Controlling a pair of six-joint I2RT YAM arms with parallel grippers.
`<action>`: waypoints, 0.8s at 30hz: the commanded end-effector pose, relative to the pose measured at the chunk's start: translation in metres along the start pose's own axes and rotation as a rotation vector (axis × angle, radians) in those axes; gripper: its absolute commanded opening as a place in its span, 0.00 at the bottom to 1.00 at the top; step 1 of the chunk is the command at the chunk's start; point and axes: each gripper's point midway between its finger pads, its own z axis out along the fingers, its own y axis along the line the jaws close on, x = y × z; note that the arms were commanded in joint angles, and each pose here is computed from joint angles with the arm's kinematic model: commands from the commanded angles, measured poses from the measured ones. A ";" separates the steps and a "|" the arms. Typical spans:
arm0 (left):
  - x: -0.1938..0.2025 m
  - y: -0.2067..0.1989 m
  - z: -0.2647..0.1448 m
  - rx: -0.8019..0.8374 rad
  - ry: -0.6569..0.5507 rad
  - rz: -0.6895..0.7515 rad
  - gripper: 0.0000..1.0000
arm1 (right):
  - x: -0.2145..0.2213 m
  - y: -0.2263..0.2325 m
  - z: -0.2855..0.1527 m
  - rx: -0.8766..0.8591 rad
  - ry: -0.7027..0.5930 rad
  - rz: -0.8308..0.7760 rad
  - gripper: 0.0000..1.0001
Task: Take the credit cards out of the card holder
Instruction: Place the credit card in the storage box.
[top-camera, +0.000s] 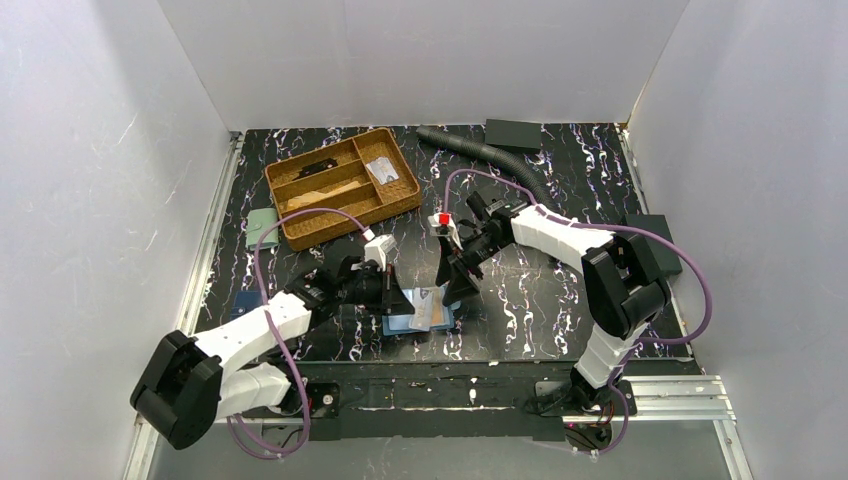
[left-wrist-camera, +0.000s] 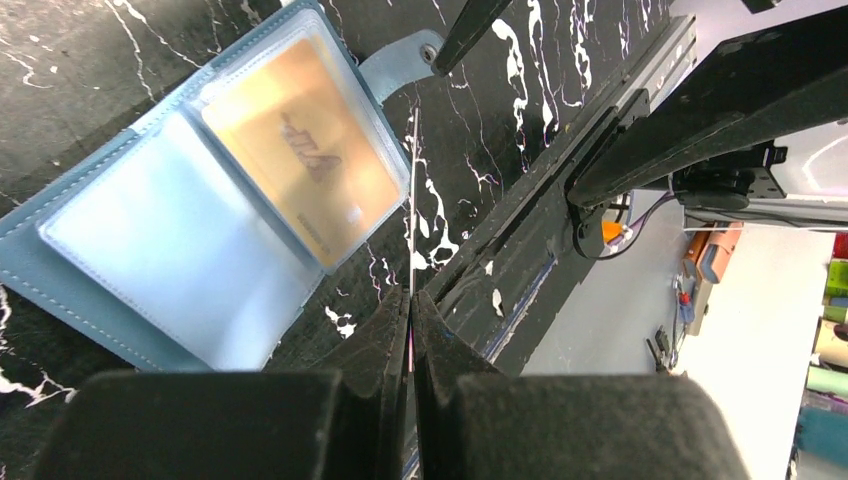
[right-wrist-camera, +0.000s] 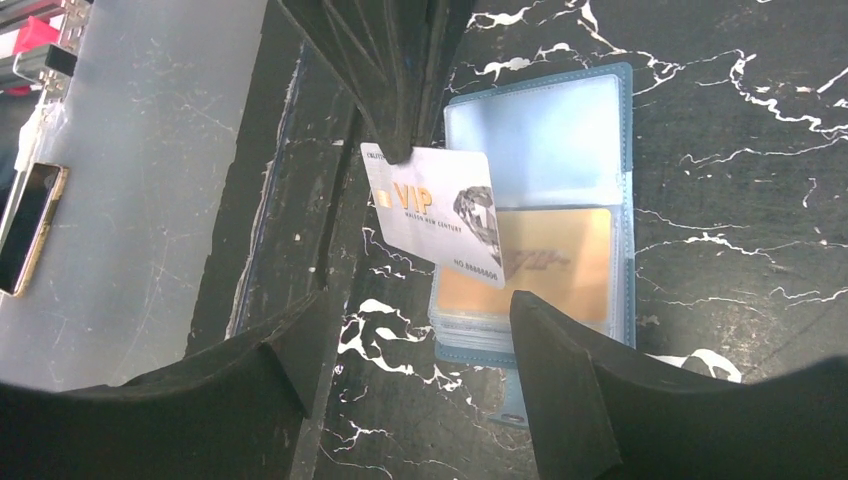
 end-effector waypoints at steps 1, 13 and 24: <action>-0.008 -0.020 0.001 0.056 0.003 0.060 0.00 | -0.018 0.012 -0.006 -0.041 -0.035 -0.068 0.75; -0.005 -0.033 0.011 0.086 0.045 0.093 0.00 | -0.013 0.017 -0.003 -0.096 -0.044 -0.061 0.74; -0.004 -0.044 0.013 0.108 0.054 0.116 0.00 | -0.011 0.012 -0.002 -0.070 -0.025 -0.033 0.73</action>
